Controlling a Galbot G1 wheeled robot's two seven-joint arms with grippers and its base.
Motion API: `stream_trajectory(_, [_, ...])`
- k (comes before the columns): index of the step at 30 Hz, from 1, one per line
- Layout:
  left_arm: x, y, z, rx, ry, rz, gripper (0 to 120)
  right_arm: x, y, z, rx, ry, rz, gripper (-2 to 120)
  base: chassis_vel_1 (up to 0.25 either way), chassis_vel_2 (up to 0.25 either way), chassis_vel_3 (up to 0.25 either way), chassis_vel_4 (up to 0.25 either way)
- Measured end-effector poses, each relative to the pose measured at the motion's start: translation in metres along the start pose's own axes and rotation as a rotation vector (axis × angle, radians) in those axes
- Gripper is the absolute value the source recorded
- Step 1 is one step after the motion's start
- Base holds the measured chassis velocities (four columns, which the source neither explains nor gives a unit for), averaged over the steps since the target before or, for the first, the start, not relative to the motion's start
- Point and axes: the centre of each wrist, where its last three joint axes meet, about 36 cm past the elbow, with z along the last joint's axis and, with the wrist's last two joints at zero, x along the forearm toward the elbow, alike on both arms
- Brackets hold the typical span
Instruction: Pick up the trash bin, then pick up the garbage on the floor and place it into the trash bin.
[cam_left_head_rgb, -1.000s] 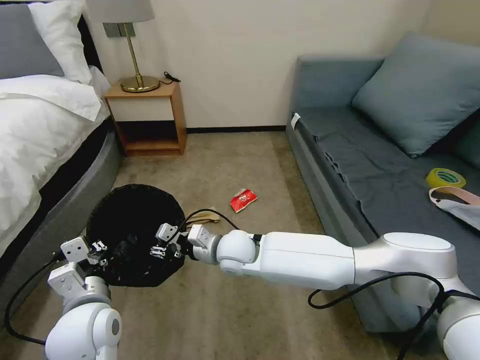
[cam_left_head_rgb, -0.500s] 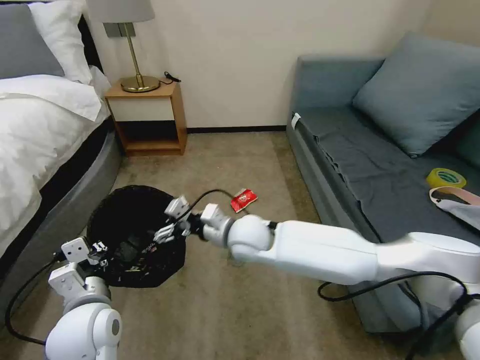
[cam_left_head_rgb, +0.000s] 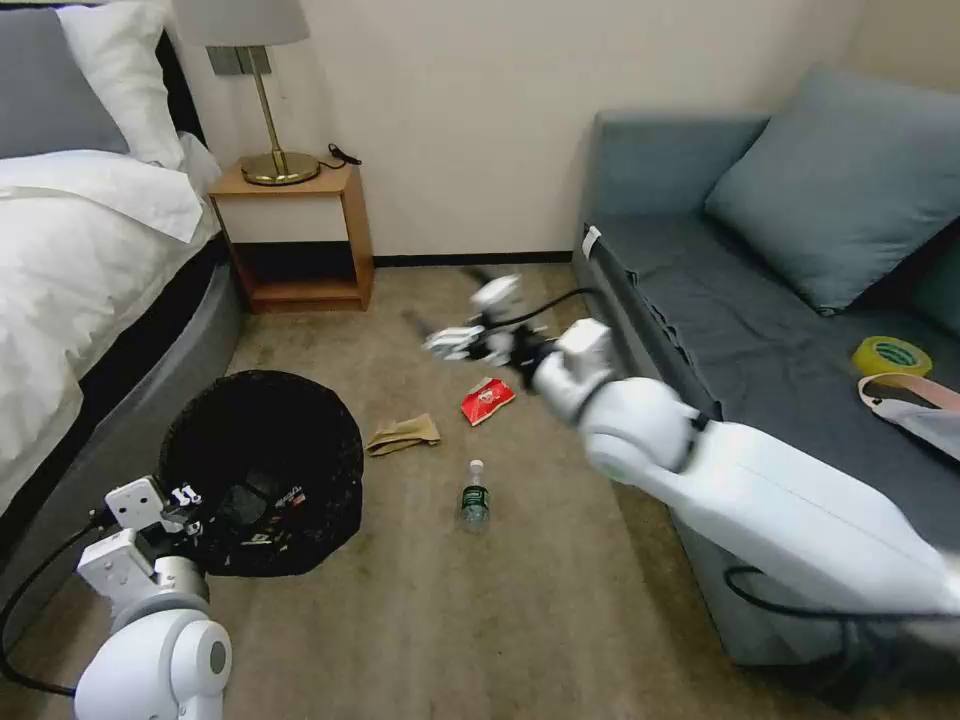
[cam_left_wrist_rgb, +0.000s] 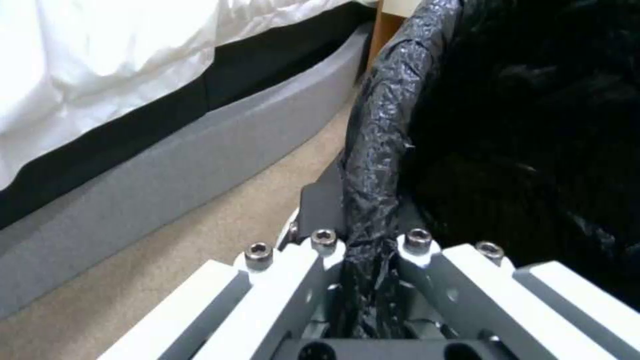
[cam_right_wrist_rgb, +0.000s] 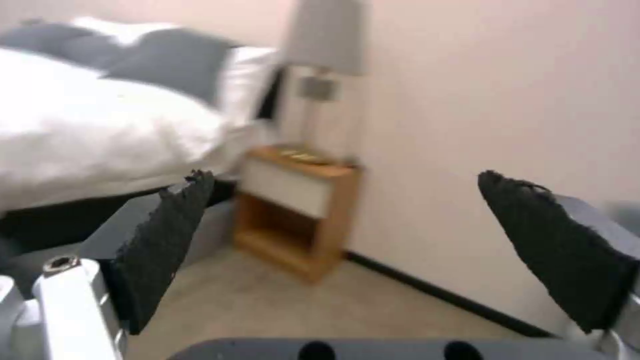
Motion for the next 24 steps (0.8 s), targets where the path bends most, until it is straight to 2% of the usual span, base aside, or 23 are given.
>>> stream_trajectory(1, [0.000,0.000,0.000,0.000,0.000,0.000,3,0.006,-0.004,-0.003,0.001,-0.010,0.025,100,0.000,0.000,0.000,0.000])
stream_trajectory(2, [-0.001,0.000,0.000,0.000,-0.002,0.000,3,0.031,-0.011,-0.012,0.001,-0.048,0.125,100,0.000,0.000,0.000,0.000])
stream_trajectory(4, [-0.001,-0.001,0.000,-0.001,-0.002,0.000,3,0.038,-0.011,-0.012,-0.003,-0.051,0.140,100,0.000,0.000,0.000,0.000])
stream_trajectory(6, [-0.002,-0.002,0.001,-0.004,0.002,0.003,3,0.064,-0.005,-0.010,-0.033,-0.051,0.221,100,0.000,0.000,0.000,0.000])
stream_trajectory(10, [-0.002,-0.003,0.002,-0.005,0.003,0.006,3,0.087,0.002,-0.004,-0.063,-0.077,0.303,100,0.000,0.000,0.000,0.000])
stream_trajectory(16, [-0.001,-0.002,0.001,-0.004,-0.001,0.008,3,0.105,0.015,0.012,-0.091,-0.087,0.351,100,0.000,0.000,0.000,0.000])
stream_trajectory(18, [0.000,0.000,-0.001,-0.003,-0.007,0.002,3,0.119,0.033,0.029,-0.101,-0.079,0.380,100,0.000,0.000,0.000,0.000])
stream_trajectory(24, [0.000,0.003,-0.003,0.002,-0.011,-0.003,3,0.130,0.060,0.046,-0.109,-0.089,0.415,100,0.000,0.000,0.000,0.000])
